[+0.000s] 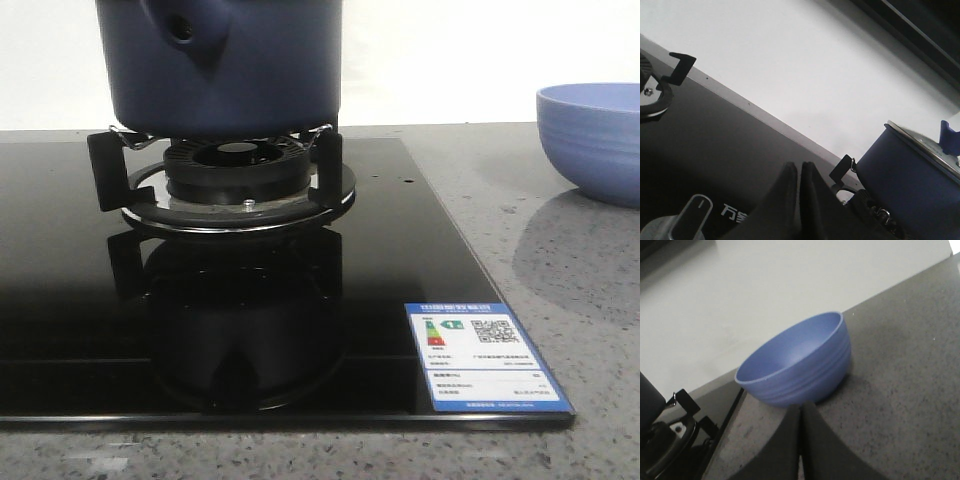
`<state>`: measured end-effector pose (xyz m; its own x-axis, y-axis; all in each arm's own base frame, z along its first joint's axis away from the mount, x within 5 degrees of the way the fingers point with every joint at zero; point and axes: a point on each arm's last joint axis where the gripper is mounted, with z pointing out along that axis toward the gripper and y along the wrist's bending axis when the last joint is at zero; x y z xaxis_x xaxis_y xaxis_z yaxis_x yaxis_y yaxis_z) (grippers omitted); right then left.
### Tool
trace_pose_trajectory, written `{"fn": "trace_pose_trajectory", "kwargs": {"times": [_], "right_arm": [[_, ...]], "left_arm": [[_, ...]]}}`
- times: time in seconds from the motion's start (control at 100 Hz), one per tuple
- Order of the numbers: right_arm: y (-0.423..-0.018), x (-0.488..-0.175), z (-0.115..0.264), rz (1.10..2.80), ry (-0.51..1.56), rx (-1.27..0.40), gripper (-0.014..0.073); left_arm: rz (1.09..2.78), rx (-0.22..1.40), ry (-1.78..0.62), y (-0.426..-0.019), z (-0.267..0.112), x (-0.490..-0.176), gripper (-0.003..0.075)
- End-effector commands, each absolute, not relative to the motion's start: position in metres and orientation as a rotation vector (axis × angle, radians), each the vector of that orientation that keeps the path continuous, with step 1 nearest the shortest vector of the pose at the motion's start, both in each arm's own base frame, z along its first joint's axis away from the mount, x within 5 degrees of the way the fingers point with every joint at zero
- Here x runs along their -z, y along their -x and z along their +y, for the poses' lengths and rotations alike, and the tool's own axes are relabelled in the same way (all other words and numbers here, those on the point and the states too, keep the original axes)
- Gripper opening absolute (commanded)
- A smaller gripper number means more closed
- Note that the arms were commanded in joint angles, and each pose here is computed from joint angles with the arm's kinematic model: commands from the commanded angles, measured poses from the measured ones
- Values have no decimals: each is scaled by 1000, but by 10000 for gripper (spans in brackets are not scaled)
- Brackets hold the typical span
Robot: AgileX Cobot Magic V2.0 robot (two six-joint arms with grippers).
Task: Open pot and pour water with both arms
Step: 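Grasp the purple lid knob with the left gripper and lift the lid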
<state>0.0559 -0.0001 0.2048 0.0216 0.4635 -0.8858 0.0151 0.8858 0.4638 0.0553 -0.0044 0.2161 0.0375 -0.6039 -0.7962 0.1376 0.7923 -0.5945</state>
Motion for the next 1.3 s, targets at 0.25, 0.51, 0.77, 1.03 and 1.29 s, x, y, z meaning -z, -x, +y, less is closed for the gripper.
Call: {"fn": "trace_pose_trajectory", "kwargs": {"times": [0.25,0.51,0.77,1.03,1.29], "right_arm": [[-58,-280,8,1689,-224,-294,-42],[-93,-331,12,1783,-53,-239,-42],[-105,-340,16,1797,-9,-258,174],[-106,-343,15,1769,-15,-251,454],[-106,-343,15,1772,-14,-251,451]], "left_arm": [[1519,502,122,-51,-17,-302,-20],[1705,448,-84,-86,-31,-367,-20],[1676,496,-217,-119,-44,-387,156],[1642,652,-438,-154,-72,-381,412],[1657,711,-584,-208,-104,-380,413]]}}
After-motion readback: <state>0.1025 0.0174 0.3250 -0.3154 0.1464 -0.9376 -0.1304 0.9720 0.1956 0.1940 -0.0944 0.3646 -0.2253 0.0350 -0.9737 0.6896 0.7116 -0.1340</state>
